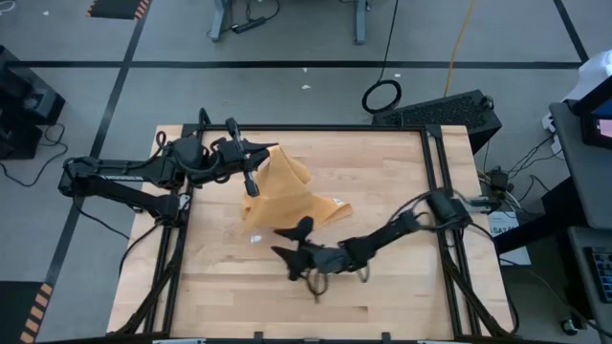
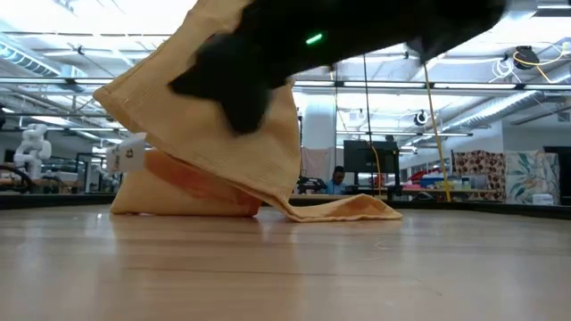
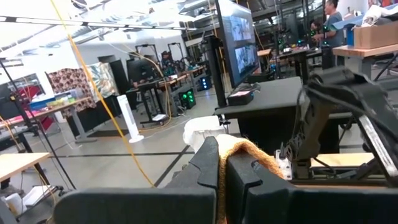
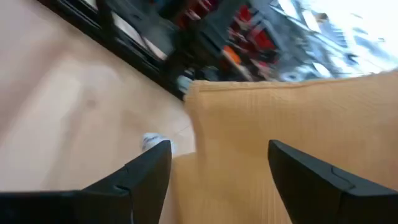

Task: Roll towel
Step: Fold the yellow towel

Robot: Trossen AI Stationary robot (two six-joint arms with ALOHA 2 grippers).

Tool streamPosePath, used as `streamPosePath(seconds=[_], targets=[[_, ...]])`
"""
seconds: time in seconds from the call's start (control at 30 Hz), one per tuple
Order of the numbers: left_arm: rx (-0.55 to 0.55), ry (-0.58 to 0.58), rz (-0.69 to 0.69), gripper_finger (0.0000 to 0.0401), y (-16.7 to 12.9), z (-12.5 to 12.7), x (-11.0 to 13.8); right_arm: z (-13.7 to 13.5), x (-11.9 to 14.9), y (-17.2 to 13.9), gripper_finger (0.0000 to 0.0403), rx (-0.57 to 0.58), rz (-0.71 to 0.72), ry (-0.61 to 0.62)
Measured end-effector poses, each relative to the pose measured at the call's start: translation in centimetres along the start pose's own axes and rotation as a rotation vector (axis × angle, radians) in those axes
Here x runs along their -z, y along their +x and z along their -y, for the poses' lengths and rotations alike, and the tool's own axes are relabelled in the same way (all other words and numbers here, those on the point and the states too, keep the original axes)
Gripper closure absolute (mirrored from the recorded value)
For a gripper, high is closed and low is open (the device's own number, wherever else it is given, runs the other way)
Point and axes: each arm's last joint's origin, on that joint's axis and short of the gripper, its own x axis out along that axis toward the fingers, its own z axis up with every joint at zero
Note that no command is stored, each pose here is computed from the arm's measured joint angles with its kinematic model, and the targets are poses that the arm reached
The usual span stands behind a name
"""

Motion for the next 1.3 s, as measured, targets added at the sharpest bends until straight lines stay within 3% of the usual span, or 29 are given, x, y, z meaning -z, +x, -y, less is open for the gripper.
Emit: streamPosePath(seconds=[0.17,0.4,0.7,0.83,1.03,1.17,1.3], targets=[[0.0,0.0,0.0,0.0397,0.0,0.0,0.0,-2.2,-0.1,3.4,0.0144,0.094,-0.058,-0.12],[0.002,-0.011,-0.007,0.0397,0.0,0.0,0.1,-3.5,-1.2,6.3,0.0144,0.134,-0.036,-0.13],[0.007,-0.034,-0.023,0.0397,0.0,0.1,0.2,-2.2,0.0,9.0,0.0154,0.185,-0.128,-0.116],[0.022,-0.035,-0.019,0.0396,0.0,0.1,0.2,-1.5,1.2,9.9,0.021,0.186,-0.177,-0.116],[0.029,-0.033,-0.035,0.0396,0.0,0.2,0.4,-2.0,1.7,9.7,0.0379,0.182,-0.257,-0.195],[0.041,-0.02,-0.078,0.0396,0.0,0.3,0.8,-2.7,1.2,8.5,0.0392,0.191,-0.343,-0.302],[0.043,-0.021,-0.113,0.0396,-0.1,0.4,1.1,-2.2,-0.8,6.3,0.04,0.091,-0.371,-0.334]])
